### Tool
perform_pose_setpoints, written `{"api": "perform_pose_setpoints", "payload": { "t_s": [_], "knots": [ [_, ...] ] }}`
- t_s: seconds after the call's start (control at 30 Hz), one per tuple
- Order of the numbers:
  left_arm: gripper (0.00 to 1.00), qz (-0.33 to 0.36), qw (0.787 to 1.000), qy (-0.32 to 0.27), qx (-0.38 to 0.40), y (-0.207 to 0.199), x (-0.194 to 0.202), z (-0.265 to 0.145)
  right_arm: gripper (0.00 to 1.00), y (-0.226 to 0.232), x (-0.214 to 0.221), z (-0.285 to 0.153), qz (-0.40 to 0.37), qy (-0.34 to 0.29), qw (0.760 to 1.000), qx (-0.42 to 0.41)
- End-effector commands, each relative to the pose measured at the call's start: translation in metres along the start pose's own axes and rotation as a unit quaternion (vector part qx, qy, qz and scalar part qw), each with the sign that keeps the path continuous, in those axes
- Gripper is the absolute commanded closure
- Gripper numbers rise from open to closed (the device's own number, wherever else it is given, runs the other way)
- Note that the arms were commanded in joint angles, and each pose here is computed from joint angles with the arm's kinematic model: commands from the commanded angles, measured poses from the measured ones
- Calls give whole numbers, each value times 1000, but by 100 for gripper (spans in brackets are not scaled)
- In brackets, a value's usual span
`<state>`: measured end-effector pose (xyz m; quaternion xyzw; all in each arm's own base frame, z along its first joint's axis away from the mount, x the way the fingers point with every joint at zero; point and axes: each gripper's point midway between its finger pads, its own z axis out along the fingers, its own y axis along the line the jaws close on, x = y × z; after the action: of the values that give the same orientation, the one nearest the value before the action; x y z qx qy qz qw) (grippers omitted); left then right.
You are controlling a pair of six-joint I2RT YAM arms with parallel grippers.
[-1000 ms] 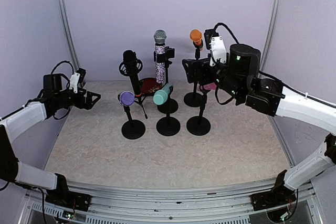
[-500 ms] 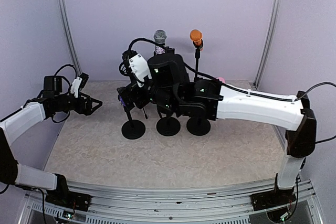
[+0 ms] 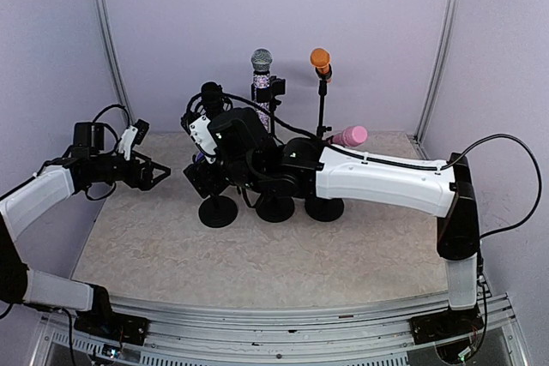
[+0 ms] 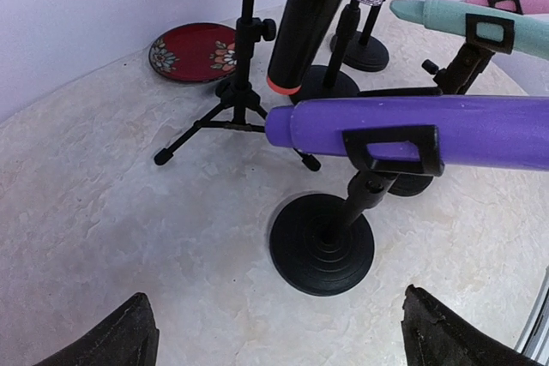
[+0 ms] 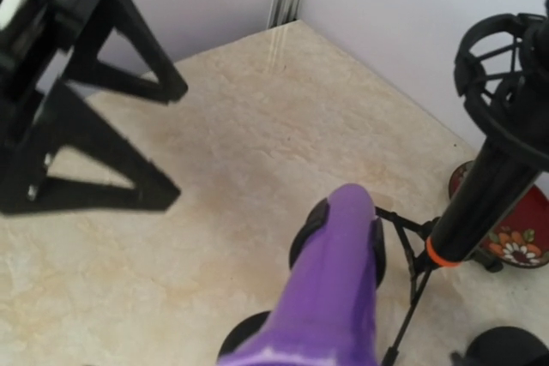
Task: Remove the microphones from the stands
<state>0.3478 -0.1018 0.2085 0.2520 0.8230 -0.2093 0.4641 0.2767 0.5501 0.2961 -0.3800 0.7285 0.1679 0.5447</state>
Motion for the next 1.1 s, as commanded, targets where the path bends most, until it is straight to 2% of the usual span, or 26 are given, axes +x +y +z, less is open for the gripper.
{"api": "perform_pose_setpoints", "payload": {
  "t_s": [0.0, 0.13, 0.37, 0.43, 0.57, 0.7, 0.8, 0.83, 0.97, 1.07],
  "knots": [
    [4, 17, 1000, -7, 14, -16, -8, -2, 19, -5, 2, 9, 11, 3, 1000, 16],
    [4, 27, 999, 1, 25, -29, -4, 6, 26, -5, 4, 15, 13, 5, 1000, 24],
    [5, 35, 998, 0, 46, -44, -4, 24, 32, -7, 9, 22, 22, 11, 999, 33],
    [6, 38, 998, -4, 52, -48, -7, 31, 36, -8, 10, 23, 26, 12, 999, 36],
    [8, 47, 997, -5, 58, -51, -6, 48, 52, -10, 10, 23, 31, 10, 999, 36],
    [15, 46, 997, -10, 59, -48, -6, 62, 68, -9, 4, 21, 38, -2, 999, 32],
    [20, 41, 997, -19, 54, -43, -8, 69, 72, -10, 0, 20, 44, -7, 998, 33],
    [22, 46, 996, -22, 66, -54, -9, 73, 74, -10, 0, 20, 47, -9, 998, 33],
    [35, 53, 995, -47, 68, -57, -16, 75, 88, -8, -2, 19, 68, -17, 997, 27],
    [42, 51, 995, -53, 65, -55, -19, 79, 92, -6, -5, 18, 86, -25, 996, 24]
  ]
}}
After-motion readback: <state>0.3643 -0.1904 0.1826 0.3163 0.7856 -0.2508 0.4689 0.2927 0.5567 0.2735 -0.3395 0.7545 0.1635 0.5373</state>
